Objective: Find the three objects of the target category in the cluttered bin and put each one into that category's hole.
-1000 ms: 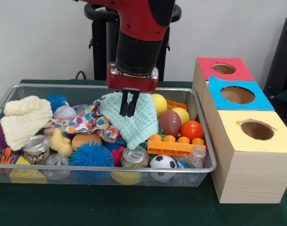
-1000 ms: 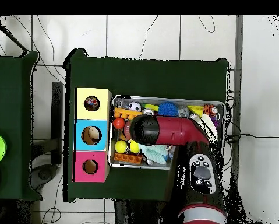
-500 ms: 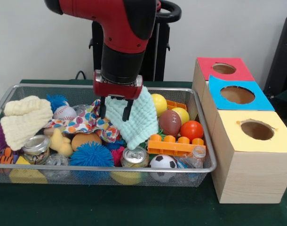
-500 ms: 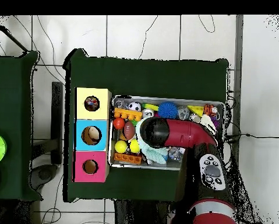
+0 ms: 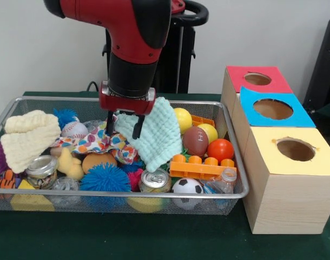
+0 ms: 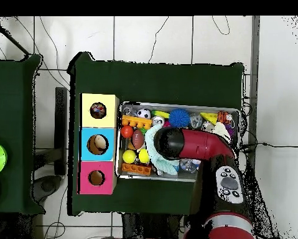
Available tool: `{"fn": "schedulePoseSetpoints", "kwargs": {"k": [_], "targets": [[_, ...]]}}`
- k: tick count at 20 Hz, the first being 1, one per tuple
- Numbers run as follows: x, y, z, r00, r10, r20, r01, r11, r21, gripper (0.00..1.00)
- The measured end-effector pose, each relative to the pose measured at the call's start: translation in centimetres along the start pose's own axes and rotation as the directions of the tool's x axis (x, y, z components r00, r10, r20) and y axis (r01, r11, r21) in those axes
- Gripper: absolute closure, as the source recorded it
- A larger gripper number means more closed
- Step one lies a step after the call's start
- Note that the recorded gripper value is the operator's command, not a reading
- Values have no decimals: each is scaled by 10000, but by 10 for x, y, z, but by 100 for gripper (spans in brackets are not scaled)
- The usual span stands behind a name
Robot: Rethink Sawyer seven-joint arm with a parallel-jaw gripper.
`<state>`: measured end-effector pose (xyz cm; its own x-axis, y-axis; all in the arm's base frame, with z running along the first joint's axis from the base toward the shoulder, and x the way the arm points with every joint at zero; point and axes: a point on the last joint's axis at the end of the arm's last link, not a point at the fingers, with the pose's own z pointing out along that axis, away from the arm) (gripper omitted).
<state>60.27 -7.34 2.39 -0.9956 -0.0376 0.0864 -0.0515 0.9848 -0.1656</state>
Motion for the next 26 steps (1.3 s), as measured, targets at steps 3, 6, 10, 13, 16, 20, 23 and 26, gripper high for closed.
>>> {"fn": "schedulePoseSetpoints", "kwargs": {"k": [3, 6, 10, 13, 16, 20, 23, 26], "targets": [[5, 0, 8, 9999, -134, -12, 134, 9998, 156, 0], [12, 2, 19, 9992, -408, -7, 408, 9983, 418, 0], [22, 5, 37, 9968, -802, 52, 796, 9939, 763, 0], [28, 7, 49, 9957, -922, 61, 913, 9919, 882, 0], [33, 8, 58, 9949, -1005, 46, 996, 9902, 982, 0], [30, 8, 59, 9929, -1119, 410, 1065, 9875, 1160, 0], [31, 5, 59, 9926, -1068, 579, 996, 9882, 1162, 0], [35, 0, 51, 9946, -825, 633, 762, 9924, 962, 0]]}}
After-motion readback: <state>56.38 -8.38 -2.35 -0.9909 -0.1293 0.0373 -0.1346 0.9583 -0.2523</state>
